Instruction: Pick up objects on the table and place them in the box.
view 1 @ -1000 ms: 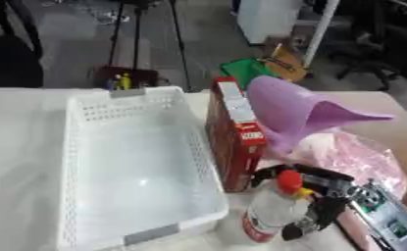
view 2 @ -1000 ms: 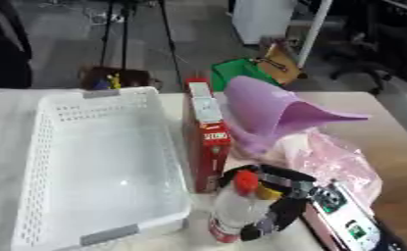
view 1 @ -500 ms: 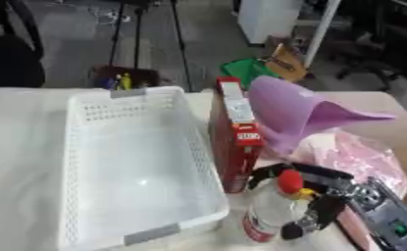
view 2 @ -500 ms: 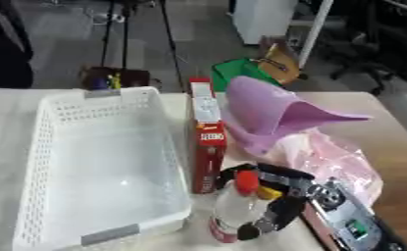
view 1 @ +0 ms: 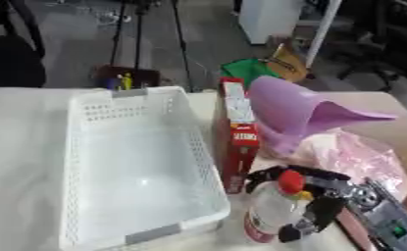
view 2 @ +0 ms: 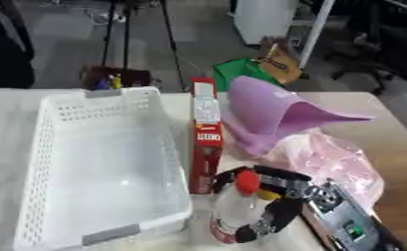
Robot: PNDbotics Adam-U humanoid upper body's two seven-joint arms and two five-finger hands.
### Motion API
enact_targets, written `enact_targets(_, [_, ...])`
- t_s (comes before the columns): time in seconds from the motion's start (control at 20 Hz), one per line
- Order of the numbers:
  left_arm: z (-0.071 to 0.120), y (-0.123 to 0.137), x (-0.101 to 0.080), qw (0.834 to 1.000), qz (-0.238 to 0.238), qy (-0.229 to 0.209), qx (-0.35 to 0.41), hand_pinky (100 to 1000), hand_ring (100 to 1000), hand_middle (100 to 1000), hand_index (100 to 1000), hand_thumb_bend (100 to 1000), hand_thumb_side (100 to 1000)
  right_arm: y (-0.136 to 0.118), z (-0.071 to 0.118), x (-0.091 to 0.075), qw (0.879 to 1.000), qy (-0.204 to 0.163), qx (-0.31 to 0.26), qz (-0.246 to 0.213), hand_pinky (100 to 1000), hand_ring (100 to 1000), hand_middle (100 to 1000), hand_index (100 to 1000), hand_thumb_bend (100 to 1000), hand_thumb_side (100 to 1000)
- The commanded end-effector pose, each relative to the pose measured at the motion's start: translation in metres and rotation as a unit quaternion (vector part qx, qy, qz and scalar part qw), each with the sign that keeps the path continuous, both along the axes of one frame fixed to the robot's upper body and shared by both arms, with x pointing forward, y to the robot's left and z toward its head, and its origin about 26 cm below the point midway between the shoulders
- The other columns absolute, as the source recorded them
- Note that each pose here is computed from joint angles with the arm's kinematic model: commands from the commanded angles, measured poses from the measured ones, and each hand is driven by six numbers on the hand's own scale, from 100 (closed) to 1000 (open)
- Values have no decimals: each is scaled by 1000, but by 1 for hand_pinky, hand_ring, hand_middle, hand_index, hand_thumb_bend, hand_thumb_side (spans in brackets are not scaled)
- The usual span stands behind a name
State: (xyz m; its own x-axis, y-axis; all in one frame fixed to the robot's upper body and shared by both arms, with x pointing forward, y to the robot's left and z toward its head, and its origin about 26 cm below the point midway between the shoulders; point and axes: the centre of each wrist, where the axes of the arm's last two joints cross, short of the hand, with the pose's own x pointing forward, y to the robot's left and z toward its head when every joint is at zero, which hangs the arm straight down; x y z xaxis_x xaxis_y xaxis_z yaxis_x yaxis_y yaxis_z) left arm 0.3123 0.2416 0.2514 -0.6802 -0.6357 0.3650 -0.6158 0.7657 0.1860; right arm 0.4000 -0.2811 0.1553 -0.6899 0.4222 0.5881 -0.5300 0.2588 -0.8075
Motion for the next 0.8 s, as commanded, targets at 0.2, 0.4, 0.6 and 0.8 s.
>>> enact_targets(0.2, [8, 4, -4, 1000, 4, -15, 9, 852, 820, 754, 738, 100, 1000, -3, 11, 0, 995, -38, -50, 78, 986, 1000, 731, 826, 743, 562])
enact_targets(0.4, [8, 4, -4, 1000, 4, -14, 9, 852, 820, 755, 738, 100, 1000, -4, 8, 1, 995, -35, -42, 84, 987, 1000, 716, 809, 741, 576])
enact_targets(0.6, [8, 4, -4, 1000, 4, -11, 10, 852, 820, 755, 739, 100, 1000, -5, 6, 2, 994, -40, -38, 97, 987, 1000, 718, 811, 738, 577])
enact_targets(0.8, [8, 4, -4, 1000, 4, -10, 10, 853, 820, 756, 739, 100, 1000, -6, 5, 3, 993, -43, -39, 100, 987, 1000, 715, 807, 737, 575])
